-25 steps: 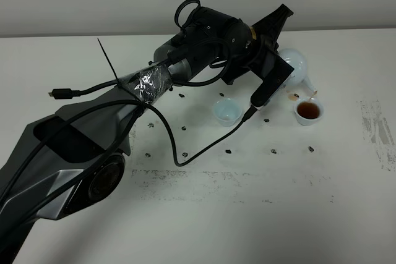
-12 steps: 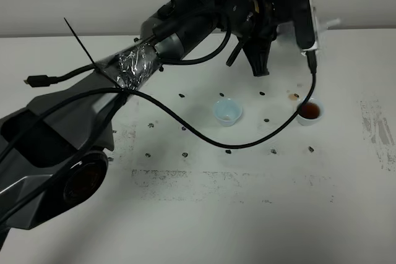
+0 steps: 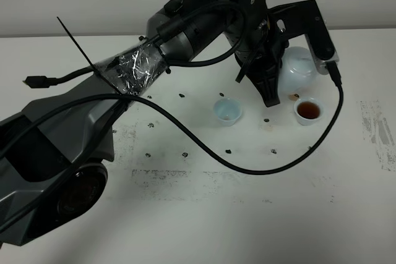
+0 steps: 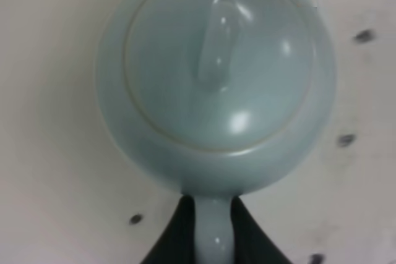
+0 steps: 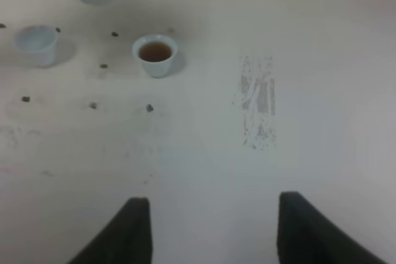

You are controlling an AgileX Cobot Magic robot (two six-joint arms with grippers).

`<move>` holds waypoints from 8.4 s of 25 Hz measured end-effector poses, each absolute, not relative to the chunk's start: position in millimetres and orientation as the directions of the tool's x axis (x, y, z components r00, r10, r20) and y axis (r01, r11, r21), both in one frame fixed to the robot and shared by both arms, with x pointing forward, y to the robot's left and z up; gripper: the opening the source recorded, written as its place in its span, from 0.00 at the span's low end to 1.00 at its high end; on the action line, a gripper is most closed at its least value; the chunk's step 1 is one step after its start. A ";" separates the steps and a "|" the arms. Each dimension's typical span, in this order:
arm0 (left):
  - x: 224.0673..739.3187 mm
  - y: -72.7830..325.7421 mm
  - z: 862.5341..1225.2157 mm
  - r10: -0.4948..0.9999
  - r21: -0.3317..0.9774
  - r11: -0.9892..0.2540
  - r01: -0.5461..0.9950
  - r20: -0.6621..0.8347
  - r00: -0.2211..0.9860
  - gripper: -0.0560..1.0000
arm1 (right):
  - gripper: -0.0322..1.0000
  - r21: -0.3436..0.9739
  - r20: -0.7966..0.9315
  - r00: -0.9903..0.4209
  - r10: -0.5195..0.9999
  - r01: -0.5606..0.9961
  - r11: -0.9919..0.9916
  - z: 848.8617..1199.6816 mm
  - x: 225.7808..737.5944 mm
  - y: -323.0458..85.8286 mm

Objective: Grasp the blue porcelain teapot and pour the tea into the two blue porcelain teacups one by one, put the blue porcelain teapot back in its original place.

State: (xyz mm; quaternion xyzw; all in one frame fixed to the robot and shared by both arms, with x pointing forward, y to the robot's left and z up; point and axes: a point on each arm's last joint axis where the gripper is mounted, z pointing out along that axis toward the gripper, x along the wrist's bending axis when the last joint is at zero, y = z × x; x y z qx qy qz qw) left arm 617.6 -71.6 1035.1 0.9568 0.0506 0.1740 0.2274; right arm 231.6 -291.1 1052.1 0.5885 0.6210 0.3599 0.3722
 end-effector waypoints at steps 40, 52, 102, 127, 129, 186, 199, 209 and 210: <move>584.0 -114.9 973.1 0.045 0.374 -0.927 -0.034 0.200 0.979 0.09 | 0.50 0.885 -0.036 -0.032 0.999 0.463 0.047 1052.1 231.6 -290.8; 608.4 -68.2 1040.7 0.206 0.382 -0.921 0.077 0.311 0.928 0.09 | 0.50 0.885 -0.036 -0.032 0.999 0.463 0.047 1052.1 231.6 -290.8; 640.7 117.8 976.6 -0.001 0.173 -0.978 -0.119 0.563 0.826 0.09 | 0.50 0.886 -0.030 -0.036 0.999 0.462 0.044 1052.2 231.7 -290.3; 654.8 101.5 958.9 -0.259 0.025 -0.926 -0.377 0.685 0.681 0.09 | 0.50 0.886 -0.030 -0.036 0.999 0.462 0.044 1052.2 231.7 -290.3; 654.0 98.8 959.3 -0.279 0.012 -0.918 -0.396 0.690 0.668 0.09 | 0.50 0.886 -0.030 -0.036 0.999 0.462 0.044 1052.2 231.7 -290.3; 654.3 77.3 957.7 -0.584 -0.286 -0.748 -0.599 0.713 0.388 0.09 | 0.50 0.886 -0.030 -0.036 0.999 0.462 0.044 1052.2 231.7 -290.3; 655.7 76.4 958.2 -0.617 -0.329 -0.717 -0.614 0.709 0.340 0.09 | 0.50 0.886 -0.030 -0.036 0.999 0.462 0.044 1052.2 231.7 -290.3; 656.4 75.6 959.4 -0.628 -0.347 -0.704 -0.620 0.712 0.315 0.09 | 0.50 0.886 -0.030 -0.036 0.999 0.462 0.044 1052.2 231.7 -290.3; 656.5 75.3 959.7 -0.626 -0.347 -0.704 -0.620 0.716 0.311 0.09 | 0.50 0.886 -0.030 -0.036 0.999 0.462 0.044 1052.2 231.7 -290.3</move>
